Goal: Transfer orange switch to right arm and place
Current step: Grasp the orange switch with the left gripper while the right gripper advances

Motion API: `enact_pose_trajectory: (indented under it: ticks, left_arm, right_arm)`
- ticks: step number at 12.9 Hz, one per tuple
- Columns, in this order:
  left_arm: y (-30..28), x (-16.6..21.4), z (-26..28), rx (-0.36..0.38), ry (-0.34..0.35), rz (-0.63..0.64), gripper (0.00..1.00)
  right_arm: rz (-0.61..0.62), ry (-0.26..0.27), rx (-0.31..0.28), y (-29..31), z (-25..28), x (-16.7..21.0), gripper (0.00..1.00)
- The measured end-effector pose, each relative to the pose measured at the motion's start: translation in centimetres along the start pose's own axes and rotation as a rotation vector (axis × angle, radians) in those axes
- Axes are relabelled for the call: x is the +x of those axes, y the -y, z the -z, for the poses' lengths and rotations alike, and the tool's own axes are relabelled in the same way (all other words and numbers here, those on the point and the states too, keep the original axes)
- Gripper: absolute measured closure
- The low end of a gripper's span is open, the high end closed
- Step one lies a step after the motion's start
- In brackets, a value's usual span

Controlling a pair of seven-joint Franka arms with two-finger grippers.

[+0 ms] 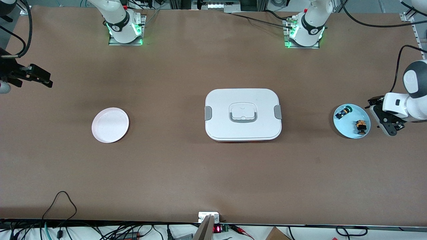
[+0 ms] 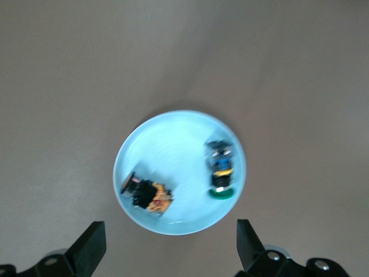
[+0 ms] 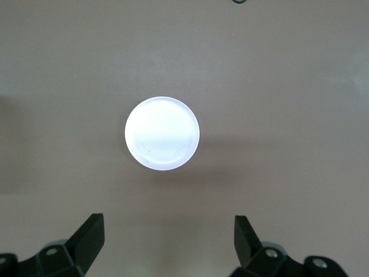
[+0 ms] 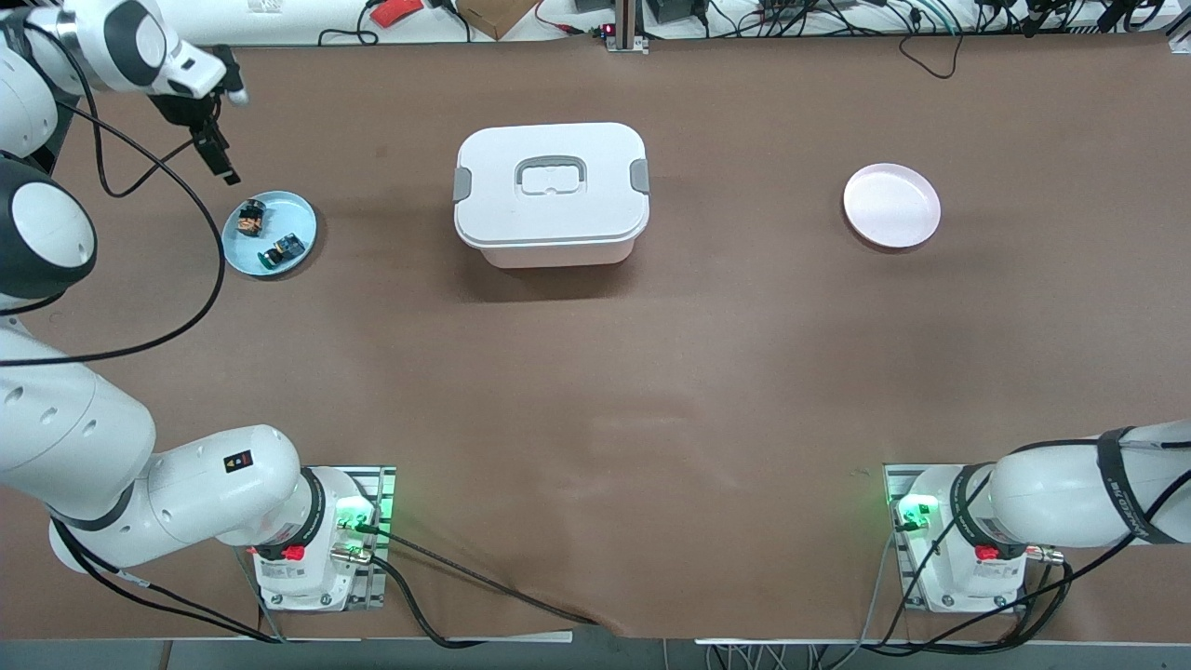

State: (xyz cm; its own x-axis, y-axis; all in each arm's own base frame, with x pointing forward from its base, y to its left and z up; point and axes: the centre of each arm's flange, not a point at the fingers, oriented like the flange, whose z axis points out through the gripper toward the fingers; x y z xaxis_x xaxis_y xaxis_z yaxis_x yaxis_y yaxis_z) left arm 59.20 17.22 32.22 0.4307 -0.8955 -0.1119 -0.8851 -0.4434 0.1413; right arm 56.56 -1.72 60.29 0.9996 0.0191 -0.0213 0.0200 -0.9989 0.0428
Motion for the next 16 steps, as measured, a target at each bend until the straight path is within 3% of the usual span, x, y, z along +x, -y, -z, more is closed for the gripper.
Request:
enact_pose_trajectory:
  ticks: [5, 11, 16]
  left_arm:
    - [3.2, -4.6, -9.1, 0.017, -0.048, -0.194, 0.0]
    - [3.7, -3.5, -11.9, 0.036, -0.079, -0.33, 0.0]
    - [3.3, -3.7, -12.7, 0.025, -0.092, -0.416, 0.0]
  right_arm:
    - [0.002, 0.045, 0.03, 0.2, -0.6, -0.4, 0.0]
    - [0.049, 0.073, 0.123, 3.9, -1.7, 0.2, 0.0]
    - [0.064, 0.119, 0.336, 7.3, -4.3, 1.6, 0.0]
